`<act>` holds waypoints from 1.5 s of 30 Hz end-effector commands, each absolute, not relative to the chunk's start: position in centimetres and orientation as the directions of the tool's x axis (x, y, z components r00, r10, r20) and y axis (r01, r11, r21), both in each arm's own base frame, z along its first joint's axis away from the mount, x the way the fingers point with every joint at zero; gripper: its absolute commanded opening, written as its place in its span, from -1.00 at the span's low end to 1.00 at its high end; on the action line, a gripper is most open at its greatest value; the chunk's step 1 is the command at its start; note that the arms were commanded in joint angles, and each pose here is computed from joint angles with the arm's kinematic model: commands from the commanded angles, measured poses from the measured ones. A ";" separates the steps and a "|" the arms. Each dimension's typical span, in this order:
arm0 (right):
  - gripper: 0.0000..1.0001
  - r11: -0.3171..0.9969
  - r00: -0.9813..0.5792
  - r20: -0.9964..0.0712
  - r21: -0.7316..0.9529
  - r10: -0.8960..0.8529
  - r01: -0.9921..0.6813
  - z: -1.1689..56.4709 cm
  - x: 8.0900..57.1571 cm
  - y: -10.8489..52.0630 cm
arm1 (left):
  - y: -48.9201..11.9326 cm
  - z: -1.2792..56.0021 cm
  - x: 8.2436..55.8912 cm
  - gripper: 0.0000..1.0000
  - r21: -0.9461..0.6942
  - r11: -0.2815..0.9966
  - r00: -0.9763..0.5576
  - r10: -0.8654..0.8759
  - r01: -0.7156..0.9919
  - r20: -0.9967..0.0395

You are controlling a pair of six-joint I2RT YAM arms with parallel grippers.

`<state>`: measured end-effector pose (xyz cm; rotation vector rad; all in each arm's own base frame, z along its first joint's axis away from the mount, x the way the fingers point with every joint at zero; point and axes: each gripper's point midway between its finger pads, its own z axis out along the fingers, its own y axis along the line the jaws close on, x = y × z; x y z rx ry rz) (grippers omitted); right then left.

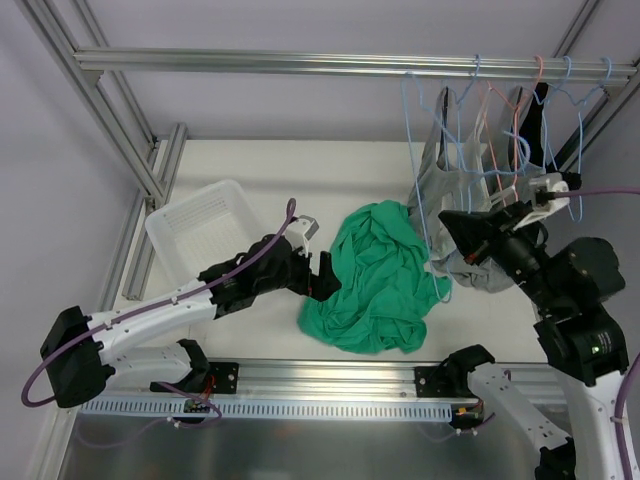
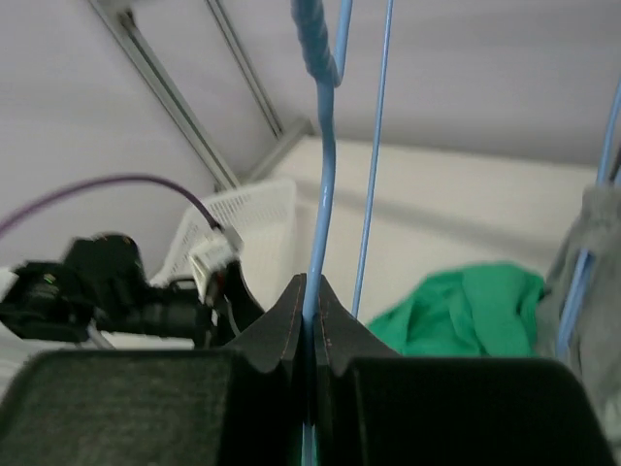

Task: Remove the tank top from the hanger

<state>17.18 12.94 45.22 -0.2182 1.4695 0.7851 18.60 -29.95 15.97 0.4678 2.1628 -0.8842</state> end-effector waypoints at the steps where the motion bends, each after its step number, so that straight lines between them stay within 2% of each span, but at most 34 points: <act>1: -0.99 0.820 -0.386 -0.907 0.348 0.170 -0.455 37.1 17.9 12.4 | -28.9 20.0 20.5 0.98 -0.372 0.756 -0.586 0.018 0.538 -0.810; 7: -0.99 0.853 -0.464 -0.884 0.289 0.064 -0.435 36.3 20.9 13.1 | -25.2 23.9 21.4 0.97 -0.278 0.835 -0.509 0.004 0.476 -0.861; 13: -0.99 0.899 -0.406 -0.914 0.176 -0.003 -0.402 40.2 25.7 14.0 | -21.1 25.1 20.8 0.97 -0.212 0.883 -0.469 0.010 0.418 -0.883; 20: -0.99 0.917 -0.349 -0.933 0.062 -0.088 -0.395 44.0 31.4 17.7 | -19.8 23.5 19.1 0.97 -0.217 0.869 -0.489 0.033 0.444 -0.871; 24: -0.99 0.928 -0.326 -0.942 0.048 -0.081 -0.369 45.3 35.5 20.0 | -19.9 22.8 18.4 0.97 -0.230 0.853 -0.504 0.045 0.469 -0.863; 31: -0.99 0.936 -0.368 -0.927 0.060 -0.077 -0.348 42.5 40.1 22.9 | -20.3 21.3 17.8 0.97 -0.241 0.842 -0.537 0.068 0.482 -0.841; 38: -0.99 0.946 -0.464 -0.884 0.093 -0.065 -0.310 38.3 40.2 23.5 | -20.9 21.2 17.4 0.97 -0.261 0.826 -0.554 0.073 0.500 -0.829; 43: -0.99 0.946 -0.464 -0.886 0.148 -0.002 -0.287 37.5 39.1 23.4 | -21.6 21.3 17.5 0.97 -0.258 0.818 -0.560 0.093 0.514 -0.823; 44: -0.93 0.944 -0.464 -0.886 0.153 0.001 -0.291 37.6 38.9 23.4 | -21.9 21.4 17.7 0.97 -0.255 0.816 -0.562 0.100 0.518 -0.821; 45: -0.67 0.938 -0.473 -0.881 0.162 -0.003 -0.307 37.3 38.6 23.7 | -22.2 21.7 17.7 0.97 -0.259 0.811 -0.559 0.100 0.525 -0.823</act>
